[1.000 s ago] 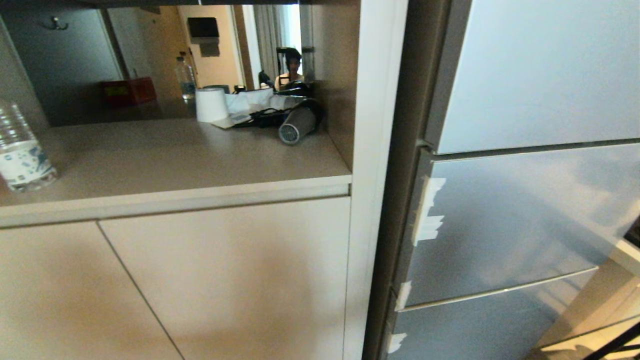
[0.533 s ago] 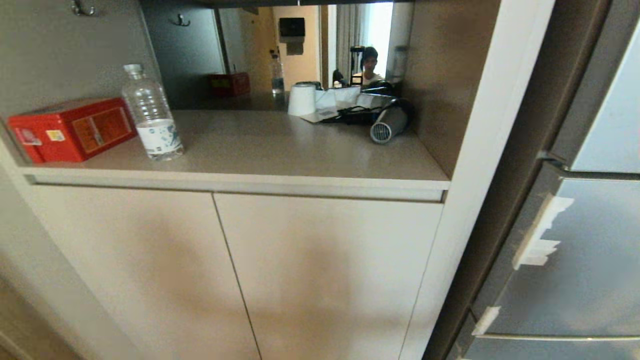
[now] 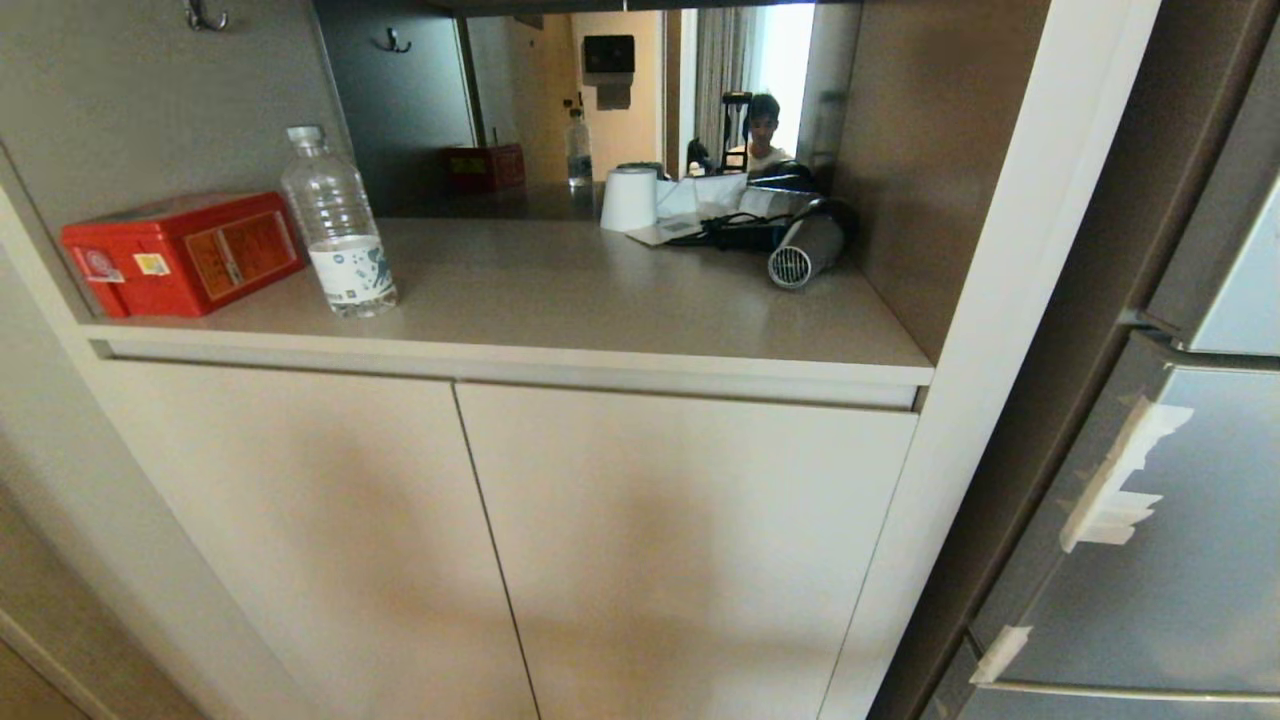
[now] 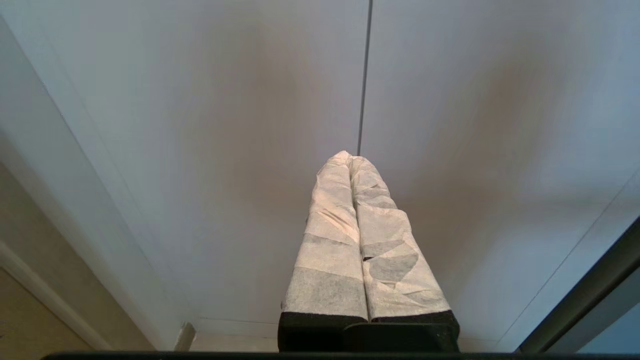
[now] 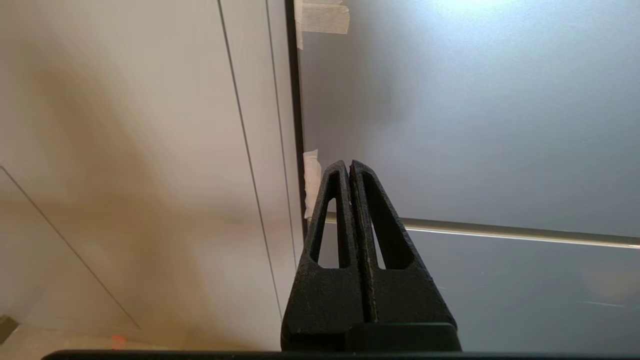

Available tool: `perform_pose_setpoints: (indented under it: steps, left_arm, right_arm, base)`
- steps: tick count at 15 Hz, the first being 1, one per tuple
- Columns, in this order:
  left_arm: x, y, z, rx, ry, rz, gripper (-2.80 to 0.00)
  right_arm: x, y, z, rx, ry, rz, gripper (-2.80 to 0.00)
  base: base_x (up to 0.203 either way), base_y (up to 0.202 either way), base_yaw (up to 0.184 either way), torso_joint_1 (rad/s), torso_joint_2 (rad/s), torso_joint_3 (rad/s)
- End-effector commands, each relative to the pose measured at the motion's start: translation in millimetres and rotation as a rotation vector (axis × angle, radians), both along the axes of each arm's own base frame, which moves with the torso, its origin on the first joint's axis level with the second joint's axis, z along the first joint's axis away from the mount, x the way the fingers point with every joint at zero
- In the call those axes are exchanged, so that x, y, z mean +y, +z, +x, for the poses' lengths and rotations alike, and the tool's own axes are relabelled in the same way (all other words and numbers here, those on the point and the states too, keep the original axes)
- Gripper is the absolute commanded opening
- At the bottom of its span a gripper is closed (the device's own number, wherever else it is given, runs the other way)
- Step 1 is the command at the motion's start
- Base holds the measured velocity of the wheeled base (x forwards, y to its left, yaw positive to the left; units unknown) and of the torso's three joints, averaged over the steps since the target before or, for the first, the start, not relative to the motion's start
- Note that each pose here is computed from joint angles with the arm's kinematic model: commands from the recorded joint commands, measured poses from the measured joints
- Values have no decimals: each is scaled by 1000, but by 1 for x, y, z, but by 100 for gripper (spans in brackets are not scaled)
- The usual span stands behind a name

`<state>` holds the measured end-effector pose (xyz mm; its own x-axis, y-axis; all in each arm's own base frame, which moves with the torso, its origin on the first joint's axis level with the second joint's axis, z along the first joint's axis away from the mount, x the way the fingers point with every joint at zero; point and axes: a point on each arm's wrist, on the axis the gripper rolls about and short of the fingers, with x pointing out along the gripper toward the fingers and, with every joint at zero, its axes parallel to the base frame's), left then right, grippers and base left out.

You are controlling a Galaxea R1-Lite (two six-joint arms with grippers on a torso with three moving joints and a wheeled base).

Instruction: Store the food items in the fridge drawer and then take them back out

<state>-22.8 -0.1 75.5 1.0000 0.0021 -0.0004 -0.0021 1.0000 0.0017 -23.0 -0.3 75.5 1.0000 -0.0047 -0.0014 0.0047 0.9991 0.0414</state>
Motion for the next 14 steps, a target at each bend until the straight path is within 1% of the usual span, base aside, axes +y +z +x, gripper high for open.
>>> perform_pose_setpoints:
  steps: [1, 14]
  left_arm:
    - [0, 0, 0, 0, 1, 0, -280]
    - [0, 0, 0, 0, 1, 0, -280]
  right_arm:
    - [0, 0, 0, 2, 0, 0, -280]
    - [0, 0, 0, 2, 0, 0, -280]
  base:
    - [0, 0, 0, 0, 0, 0]
    - [0, 0, -4, 0, 0, 0]
